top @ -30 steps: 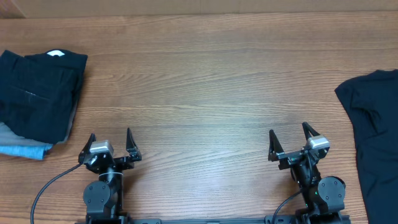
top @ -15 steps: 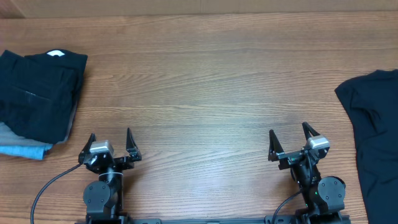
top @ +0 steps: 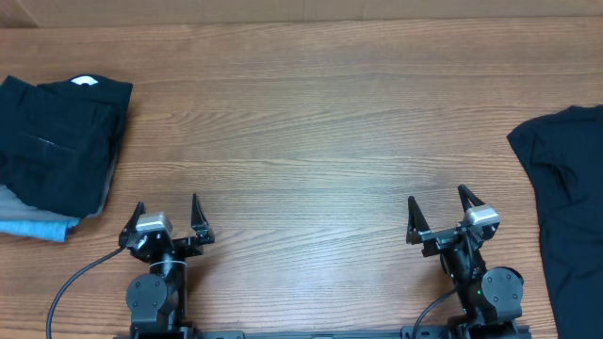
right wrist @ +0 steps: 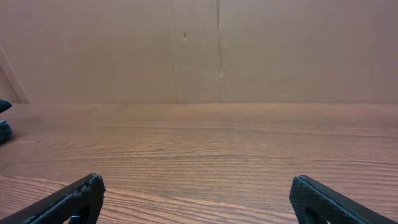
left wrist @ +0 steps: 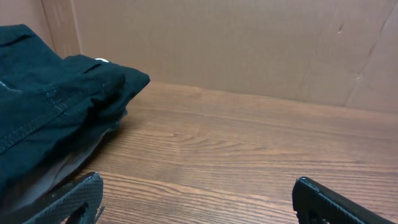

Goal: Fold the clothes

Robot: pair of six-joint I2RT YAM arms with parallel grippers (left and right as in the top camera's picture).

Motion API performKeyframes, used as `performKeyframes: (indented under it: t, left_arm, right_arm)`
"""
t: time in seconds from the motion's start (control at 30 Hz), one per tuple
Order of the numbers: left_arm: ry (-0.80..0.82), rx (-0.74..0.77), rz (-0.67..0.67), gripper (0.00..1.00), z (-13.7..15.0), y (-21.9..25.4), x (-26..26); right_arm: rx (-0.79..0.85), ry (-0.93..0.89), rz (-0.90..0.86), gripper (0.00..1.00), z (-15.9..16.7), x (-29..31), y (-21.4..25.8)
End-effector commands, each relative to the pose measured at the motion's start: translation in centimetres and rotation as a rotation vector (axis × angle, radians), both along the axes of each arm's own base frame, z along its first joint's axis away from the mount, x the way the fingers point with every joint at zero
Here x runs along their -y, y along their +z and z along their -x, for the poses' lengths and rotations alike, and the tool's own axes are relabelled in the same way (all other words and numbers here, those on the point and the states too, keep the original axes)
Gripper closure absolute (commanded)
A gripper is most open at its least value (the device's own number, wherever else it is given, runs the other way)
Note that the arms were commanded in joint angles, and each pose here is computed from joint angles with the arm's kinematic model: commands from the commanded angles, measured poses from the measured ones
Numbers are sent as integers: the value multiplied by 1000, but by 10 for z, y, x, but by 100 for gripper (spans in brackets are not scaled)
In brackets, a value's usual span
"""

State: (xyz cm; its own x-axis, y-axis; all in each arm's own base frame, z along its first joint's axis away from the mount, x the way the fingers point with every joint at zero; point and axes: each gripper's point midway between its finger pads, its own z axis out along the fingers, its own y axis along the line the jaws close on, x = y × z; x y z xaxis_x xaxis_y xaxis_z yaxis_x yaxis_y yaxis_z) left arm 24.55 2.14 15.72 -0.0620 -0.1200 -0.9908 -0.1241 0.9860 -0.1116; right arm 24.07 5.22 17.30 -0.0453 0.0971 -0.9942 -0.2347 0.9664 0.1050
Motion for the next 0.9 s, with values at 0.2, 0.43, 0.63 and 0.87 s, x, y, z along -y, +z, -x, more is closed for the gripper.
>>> performKeyframes:
  t: [0.2, 0.43, 0.63, 0.87]
  left_arm:
    - [-20, 5, -18, 0, 0, 1, 4]
    - [-20, 5, -18, 0, 0, 1, 4]
    - [-20, 5, -18, 0, 0, 1, 4]
    - [-20, 5, -18, 0, 0, 1, 4]
  right_arm:
    - [13, -10, -7, 0, -1, 1, 1]
    - [27, 71, -145, 0, 6, -11, 25]
    - [165, 49, -166, 0, 40, 0, 127]
    - [45, -320, -158, 0, 69, 66, 208]
